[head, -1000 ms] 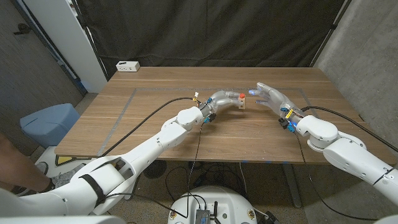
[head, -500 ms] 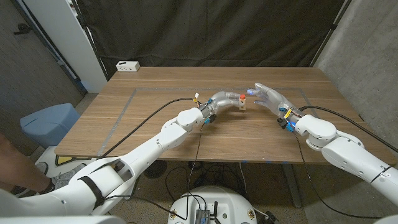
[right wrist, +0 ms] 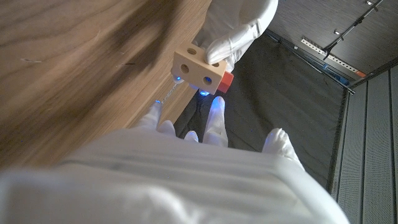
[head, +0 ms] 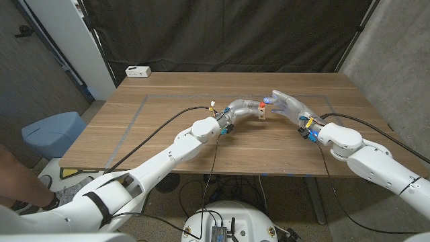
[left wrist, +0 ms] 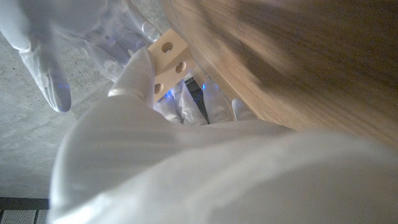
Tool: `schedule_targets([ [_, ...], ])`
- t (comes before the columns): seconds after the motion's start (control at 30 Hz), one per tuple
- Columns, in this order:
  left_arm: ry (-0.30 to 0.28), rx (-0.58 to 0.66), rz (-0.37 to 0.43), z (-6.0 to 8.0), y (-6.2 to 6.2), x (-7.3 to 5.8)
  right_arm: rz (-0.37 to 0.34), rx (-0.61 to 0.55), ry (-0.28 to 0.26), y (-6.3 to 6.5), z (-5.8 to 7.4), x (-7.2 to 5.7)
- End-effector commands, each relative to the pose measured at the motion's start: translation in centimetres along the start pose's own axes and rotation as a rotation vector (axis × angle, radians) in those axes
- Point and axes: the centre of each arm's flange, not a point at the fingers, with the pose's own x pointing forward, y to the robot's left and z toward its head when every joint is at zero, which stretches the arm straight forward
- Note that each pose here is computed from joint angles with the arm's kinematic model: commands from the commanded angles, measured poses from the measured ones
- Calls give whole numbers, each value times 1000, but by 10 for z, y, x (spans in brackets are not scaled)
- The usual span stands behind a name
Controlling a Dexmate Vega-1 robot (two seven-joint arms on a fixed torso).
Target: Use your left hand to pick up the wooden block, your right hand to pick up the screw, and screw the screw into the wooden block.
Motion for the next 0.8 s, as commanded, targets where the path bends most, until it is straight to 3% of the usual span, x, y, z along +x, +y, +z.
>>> schedule_targets([
  [0.03,-1,2,1,0,0,0,37,-2,9,2,0,6],
  [0.8,0,-3,3,-1,2,0,48,-1,13,4,0,10],
])
